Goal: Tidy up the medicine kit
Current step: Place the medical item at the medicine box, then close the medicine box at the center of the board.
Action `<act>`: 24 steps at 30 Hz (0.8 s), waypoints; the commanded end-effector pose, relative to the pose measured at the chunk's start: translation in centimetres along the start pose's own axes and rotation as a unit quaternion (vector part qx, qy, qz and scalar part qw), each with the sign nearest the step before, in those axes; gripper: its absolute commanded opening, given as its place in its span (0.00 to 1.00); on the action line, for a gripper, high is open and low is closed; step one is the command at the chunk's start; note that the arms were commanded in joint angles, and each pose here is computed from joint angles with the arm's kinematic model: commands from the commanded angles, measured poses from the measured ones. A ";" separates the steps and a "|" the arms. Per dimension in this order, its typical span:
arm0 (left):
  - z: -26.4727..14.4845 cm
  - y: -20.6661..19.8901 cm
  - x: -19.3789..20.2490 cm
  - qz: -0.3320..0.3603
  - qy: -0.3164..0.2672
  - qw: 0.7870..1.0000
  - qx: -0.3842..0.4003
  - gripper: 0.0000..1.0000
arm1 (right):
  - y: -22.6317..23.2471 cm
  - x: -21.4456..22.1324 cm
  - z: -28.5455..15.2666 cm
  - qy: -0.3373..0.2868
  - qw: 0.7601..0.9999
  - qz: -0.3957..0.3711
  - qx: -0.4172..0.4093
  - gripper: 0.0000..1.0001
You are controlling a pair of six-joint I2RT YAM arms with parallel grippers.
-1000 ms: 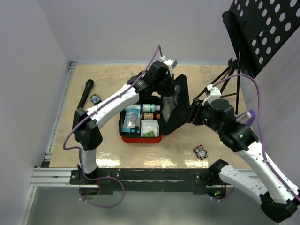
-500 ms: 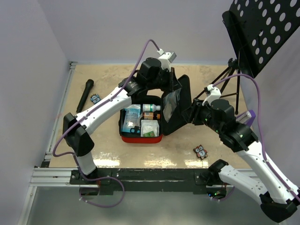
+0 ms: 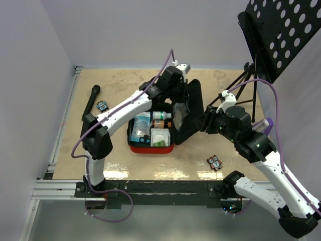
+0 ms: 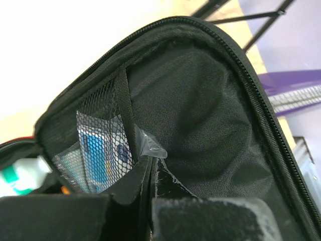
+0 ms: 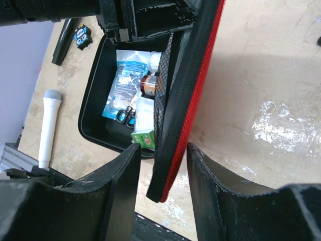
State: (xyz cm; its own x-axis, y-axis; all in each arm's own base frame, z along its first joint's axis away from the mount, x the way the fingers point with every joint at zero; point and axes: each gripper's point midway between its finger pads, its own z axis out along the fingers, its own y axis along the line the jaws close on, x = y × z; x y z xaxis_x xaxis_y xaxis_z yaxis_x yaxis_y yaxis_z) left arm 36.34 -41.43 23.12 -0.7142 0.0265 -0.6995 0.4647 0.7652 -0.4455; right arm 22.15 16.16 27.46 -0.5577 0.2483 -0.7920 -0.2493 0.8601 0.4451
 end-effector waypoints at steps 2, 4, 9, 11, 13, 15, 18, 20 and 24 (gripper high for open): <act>-6.2 -0.4 -5.5 0.031 -0.085 0.995 -0.030 0.00 | 1.1 -0.9 0.2 -0.012 1.000 0.004 -0.019 0.46; -9.5 -1.9 -7.7 0.036 -0.122 0.992 -0.005 0.06 | 1.2 -1.2 0.3 -0.017 1.000 0.005 -0.018 0.46; -17.1 -2.6 -9.6 0.039 -0.203 0.978 0.009 0.36 | 1.8 -1.4 1.2 -0.017 0.999 0.001 -0.030 0.46; -20.1 -1.3 -9.0 0.022 -0.237 0.971 -0.009 0.41 | 2.4 -1.5 1.9 -0.012 0.999 0.000 -0.043 0.47; -22.0 1.0 -7.7 0.007 -0.259 0.965 -0.041 0.48 | 3.2 -1.6 2.8 -0.010 0.998 -0.001 -0.058 0.46; -23.7 3.9 -6.2 -0.015 -0.279 0.956 -0.087 0.55 | 4.5 -1.5 3.7 0.003 0.996 -0.002 -0.084 0.46; -25.0 6.9 -3.2 -0.039 -0.283 0.949 -0.130 0.65 | 6.4 -1.8 4.9 0.013 0.993 -0.006 -0.121 0.47; -25.2 8.6 -1.2 -0.049 -0.273 0.949 -0.154 0.69 | 8.1 -2.0 5.3 0.014 0.989 -0.018 -0.145 0.50; -25.1 11.8 2.8 -0.077 -0.247 0.945 -0.201 0.72 | 12.5 -0.8 6.0 0.037 0.977 -0.054 -0.202 0.68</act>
State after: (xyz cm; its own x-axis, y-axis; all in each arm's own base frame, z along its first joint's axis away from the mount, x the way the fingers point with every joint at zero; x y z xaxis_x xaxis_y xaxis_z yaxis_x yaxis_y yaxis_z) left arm 26.76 -18.64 35.05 -0.3257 -0.3295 -0.8862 0.2320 0.8808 -0.4127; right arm 25.56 24.47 26.91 -0.6251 0.1617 -0.7636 -0.4086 0.7658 0.4966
